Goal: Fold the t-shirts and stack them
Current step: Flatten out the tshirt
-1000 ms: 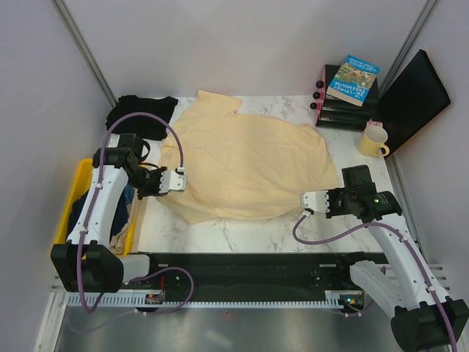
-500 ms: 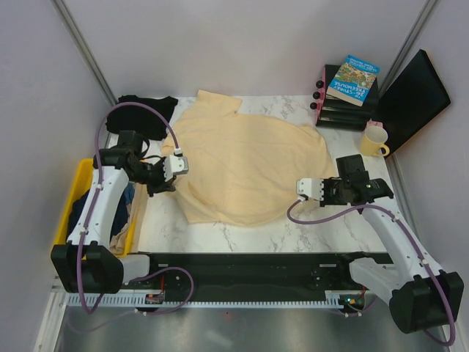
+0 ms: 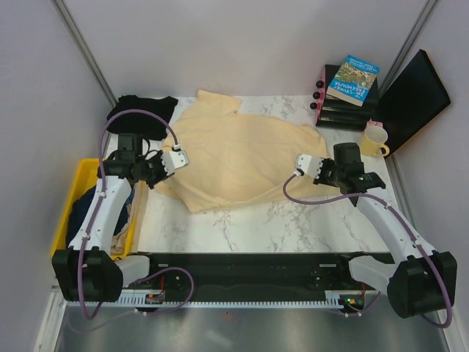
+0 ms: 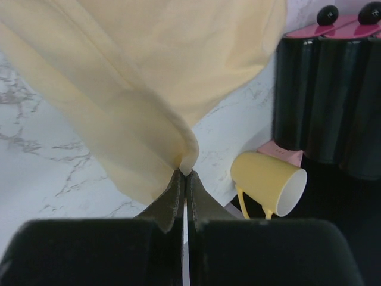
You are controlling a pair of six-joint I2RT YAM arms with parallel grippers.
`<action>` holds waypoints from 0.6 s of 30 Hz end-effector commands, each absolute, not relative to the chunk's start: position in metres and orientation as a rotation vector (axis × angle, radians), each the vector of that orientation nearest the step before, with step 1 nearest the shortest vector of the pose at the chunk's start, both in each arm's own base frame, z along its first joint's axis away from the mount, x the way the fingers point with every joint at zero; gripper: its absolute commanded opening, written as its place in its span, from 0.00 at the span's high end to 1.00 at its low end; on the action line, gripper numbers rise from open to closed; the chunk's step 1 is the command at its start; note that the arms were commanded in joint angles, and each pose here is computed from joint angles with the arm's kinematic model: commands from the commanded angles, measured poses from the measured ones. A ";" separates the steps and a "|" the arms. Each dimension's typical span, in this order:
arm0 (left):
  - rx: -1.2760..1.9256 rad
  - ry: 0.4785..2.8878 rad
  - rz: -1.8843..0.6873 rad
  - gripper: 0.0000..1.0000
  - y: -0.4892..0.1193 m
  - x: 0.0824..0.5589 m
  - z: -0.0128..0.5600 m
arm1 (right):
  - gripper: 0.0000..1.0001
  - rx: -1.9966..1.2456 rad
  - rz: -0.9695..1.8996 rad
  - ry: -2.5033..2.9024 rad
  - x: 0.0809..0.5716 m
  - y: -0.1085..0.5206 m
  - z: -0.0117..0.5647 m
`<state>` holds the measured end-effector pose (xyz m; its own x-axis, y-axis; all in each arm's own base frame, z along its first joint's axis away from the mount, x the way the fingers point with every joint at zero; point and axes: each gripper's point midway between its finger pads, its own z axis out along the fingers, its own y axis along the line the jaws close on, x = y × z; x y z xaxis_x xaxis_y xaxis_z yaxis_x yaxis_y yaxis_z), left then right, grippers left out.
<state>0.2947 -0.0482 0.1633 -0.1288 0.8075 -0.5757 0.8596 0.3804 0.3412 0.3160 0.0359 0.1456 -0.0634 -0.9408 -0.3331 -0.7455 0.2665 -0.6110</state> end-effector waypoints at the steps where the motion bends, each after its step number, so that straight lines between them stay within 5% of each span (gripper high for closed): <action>1: 1.293 1.883 0.240 0.98 -0.015 0.334 0.184 | 1.00 -1.362 -0.534 1.872 0.341 0.018 0.163; 11: 1.008 1.417 0.612 0.98 -0.002 0.382 0.352 | 1.00 -1.285 -0.604 1.839 0.349 0.012 0.167; 18: 0.920 1.187 0.864 0.98 0.014 0.429 0.450 | 1.00 -1.052 -0.799 1.706 0.432 0.004 0.231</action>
<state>0.4082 -0.0061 0.3592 0.1200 0.8661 -0.4852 0.2446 0.4479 0.8600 0.3712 0.0187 0.1621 -0.1454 -0.9339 -0.3267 -0.5527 0.3505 -0.7561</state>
